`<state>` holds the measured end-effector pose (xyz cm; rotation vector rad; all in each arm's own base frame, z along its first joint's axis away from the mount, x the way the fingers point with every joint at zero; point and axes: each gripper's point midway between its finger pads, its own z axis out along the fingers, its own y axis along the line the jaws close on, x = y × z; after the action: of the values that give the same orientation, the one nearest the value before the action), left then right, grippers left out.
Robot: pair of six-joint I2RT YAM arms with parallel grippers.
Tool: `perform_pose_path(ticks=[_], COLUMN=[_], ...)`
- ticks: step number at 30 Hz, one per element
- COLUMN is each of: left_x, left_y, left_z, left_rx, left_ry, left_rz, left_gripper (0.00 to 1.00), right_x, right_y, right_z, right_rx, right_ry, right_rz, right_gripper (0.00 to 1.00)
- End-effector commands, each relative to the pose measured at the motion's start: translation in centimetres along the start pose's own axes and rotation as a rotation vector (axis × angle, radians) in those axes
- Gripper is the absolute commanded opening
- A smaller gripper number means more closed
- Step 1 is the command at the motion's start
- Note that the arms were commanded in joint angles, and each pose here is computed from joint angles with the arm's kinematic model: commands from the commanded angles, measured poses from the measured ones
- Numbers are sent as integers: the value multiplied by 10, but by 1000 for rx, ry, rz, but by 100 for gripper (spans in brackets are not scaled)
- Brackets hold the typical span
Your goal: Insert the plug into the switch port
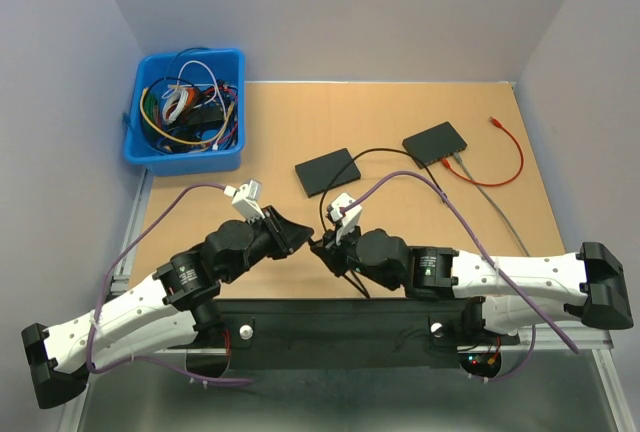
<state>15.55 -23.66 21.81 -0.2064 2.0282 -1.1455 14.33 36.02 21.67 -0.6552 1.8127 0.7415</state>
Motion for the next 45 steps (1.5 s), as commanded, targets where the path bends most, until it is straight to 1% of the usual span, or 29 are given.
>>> perform_pose_path(ticks=[1, 2, 4, 5, 6, 7, 8, 11, 15, 18, 19, 21, 22, 23, 26, 27, 30, 32, 34, 35, 37, 38, 39, 40, 41, 42, 43, 44, 45], left_x=[-2, -2, -2, -2, -2, -2, -3, -8, -18, -21, -22, -22, -21, -19, -16, -14, -9, -5, -2, 1, 2, 6, 7, 9, 13, 16, 18, 22, 22], left_y=[-9, -9, -9, -8, -8, -8, -6, -3, 1, 6, 5, 8, 9, 12, 14, 15, 15, 17, 18, 20, 22, 27, 28, 27, 30, 33, 34, 38, 38], left_z=[0, 0, 0, 1, 1, 1, 1, -2, -8, -11, -11, -11, -11, -9, -5, -3, 3, 7, 10, 13, 16, 20, 22, 26, 29, 30, 32, 35, 36], left_rx=[41, 42, 39, 35, 35, 33, 26, 2, -26, -43, -42, -50, -51, -57, -54, -54, -46, -53, -60, -66, -66, -78, -79, -72, -77, -85, -94, -110, -113], left_ry=[-10, -9, -10, -9, -10, -10, -15, -35, -72, -92, -95, -97, -96, -92, -89, -86, -76, -61, -50, -43, -46, -41, -39, -39, -27, -16, -9, 4, 8], left_rz=[-16, -16, -19, -16, -16, -16, -12, -6, -2, -3, -3, -2, 0, 3, 1, -1, -1, 4, 11, 15, 13, 14, 11, 8, 10, 16, 18, 26, 29], left_gripper=[19, 19, 27, 40, 40, 52, 57, 63, 67, 67, 67, 67, 67, 67, 67, 67, 67, 67, 67, 67, 67, 67, 67, 67, 67, 67, 66, 66, 65], right_x=[-22, -23, -19, -19, -19, -19, -18, -16, 1, -14, -25, -49, -61, -74, -116, -119, -139, -151, -173, -184, -221, -230, -234, -238, -224, -211, -198, -168, -152], right_y=[2, 2, 1, 1, 0, -3, -5, -18, -46, -73, -88, -111, -130, -140, -187, -202, -220, -223, -223, -215, -204, -187, -177, -160, -145, -138, -130, -121, -114], right_z=[1, 1, 2, 1, 1, 1, 0, -4, -16, -37, -49, -82, -101, -118, -201, -224, -269, -284, -299, -287, -275, -240, -220, -188, -143, -116, -93, -59, -42], right_rx=[19, 17, 21, 21, 23, 36, 47, 105, 200, 305, 377, 457, 553, 595, 777, 878, 995, 1045, 1079, 1085, 991, 961, 926, 849, 834, 822, 791, 748, 685], right_ry=[-69, -72, -67, -68, -69, -73, -74, -92, -105, -181, -226, -298, -350, -388, -540, -559, -577, -567, -526, -482, -515, -475, -444, -424, -346, -305, -274, -231, -213], right_rz=[43, 46, 43, 45, 47, 47, 54, 77, 96, 122, 138, 161, 177, 191, 279, 309, 361, 370, 303, 206, 135, 38, -43, -113, -208, -239, -261, -252, -234], right_gripper=[0, 1, 1, 1, 0, 0, 0, 0, 0, 0, 0, 0, 0, 0, 1, 0, 0, 0, 0, 1, 0, 0, 0, 0, 1, 0, 0, 0, 0])
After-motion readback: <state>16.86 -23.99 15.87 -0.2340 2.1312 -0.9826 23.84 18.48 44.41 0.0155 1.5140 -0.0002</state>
